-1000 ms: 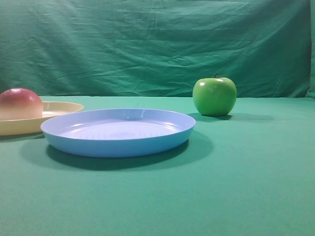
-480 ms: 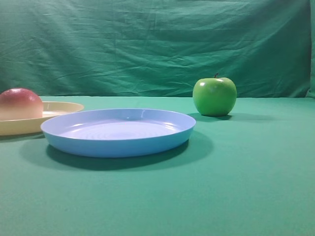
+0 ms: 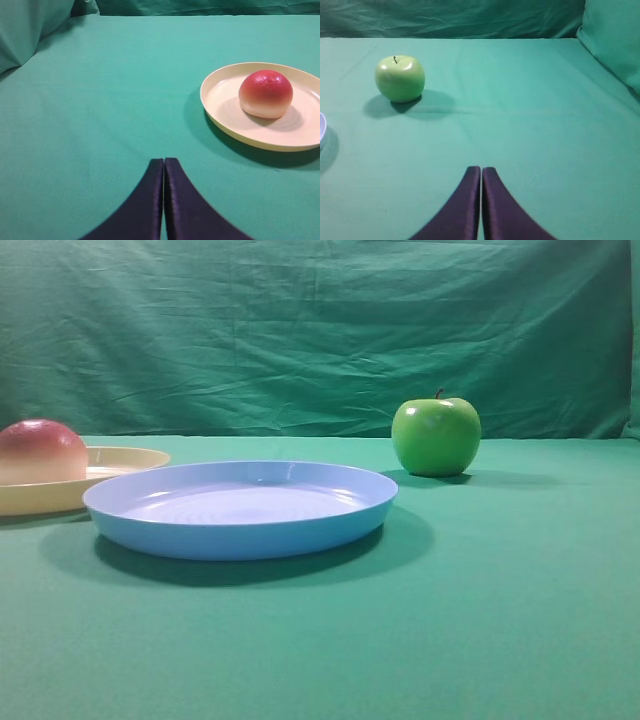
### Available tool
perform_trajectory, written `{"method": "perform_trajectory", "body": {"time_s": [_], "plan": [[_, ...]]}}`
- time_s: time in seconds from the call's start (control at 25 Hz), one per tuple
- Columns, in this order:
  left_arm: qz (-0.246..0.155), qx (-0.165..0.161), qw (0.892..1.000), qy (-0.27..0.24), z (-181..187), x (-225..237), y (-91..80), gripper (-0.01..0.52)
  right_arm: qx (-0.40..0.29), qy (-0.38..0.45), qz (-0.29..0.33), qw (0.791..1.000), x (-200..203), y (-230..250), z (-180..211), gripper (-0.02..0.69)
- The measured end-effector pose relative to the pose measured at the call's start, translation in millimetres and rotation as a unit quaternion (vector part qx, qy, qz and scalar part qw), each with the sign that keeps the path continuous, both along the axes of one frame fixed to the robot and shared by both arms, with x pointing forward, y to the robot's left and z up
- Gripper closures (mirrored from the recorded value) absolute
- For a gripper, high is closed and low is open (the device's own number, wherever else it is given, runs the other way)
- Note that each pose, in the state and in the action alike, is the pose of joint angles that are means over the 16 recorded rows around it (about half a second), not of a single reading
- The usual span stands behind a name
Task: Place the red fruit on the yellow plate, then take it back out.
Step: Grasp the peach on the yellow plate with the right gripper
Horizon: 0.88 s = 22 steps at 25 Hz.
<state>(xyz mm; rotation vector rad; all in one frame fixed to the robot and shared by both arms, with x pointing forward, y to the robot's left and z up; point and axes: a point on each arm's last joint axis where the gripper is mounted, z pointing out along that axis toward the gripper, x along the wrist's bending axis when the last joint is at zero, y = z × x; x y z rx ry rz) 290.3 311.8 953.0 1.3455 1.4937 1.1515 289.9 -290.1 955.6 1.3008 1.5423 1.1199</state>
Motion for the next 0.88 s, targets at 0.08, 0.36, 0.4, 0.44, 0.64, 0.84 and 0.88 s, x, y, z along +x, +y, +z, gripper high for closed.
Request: {"method": "perform_trajectory", "body": {"time_s": [0.08, 0.36, 0.4, 0.44, 0.64, 0.84, 0.88], "plan": [[0.000, 0.000, 1.000, 0.000, 0.0, 0.0, 0.0, 0.514, 0.000, 0.005, 0.001, 1.000, 0.4, 0.2, -4.8, 0.665], [0.000, 0.000, 1.000, 0.000, 0.0, 0.0, 0.0, 0.514, -0.004, 0.013, 0.005, 1.000, 0.5, 0.7, -9.3, 0.665], [0.000, 0.000, 1.000, 0.000, 0.0, 0.0, 0.0, 0.514, -0.005, 0.013, 0.005, 1.000, 0.4, 0.7, -9.4, 0.665], [0.000, 0.000, 1.000, 0.000, 0.0, 0.0, 0.0, 0.514, -0.006, 0.014, 0.006, 1.000, 0.4, 0.8, -9.5, 0.665], [0.000, 0.000, 1.000, 0.000, 0.0, 0.0, 0.0, 0.514, -0.001, 0.012, 0.008, 1.000, 0.4, 1.3, -9.2, 0.665], [0.000, 0.000, 1.000, 0.000, 0.0, 0.0, 0.0, 0.514, 0.015, 0.009, 0.008, 1.000, 1.4, 2.3, -4.1, 0.665], [0.000, 0.000, 1.000, 0.000, 0.0, 0.0, 0.0, 0.514, 0.020, 0.008, 0.008, 1.000, 1.8, 2.6, -1.5, 0.665]]}}
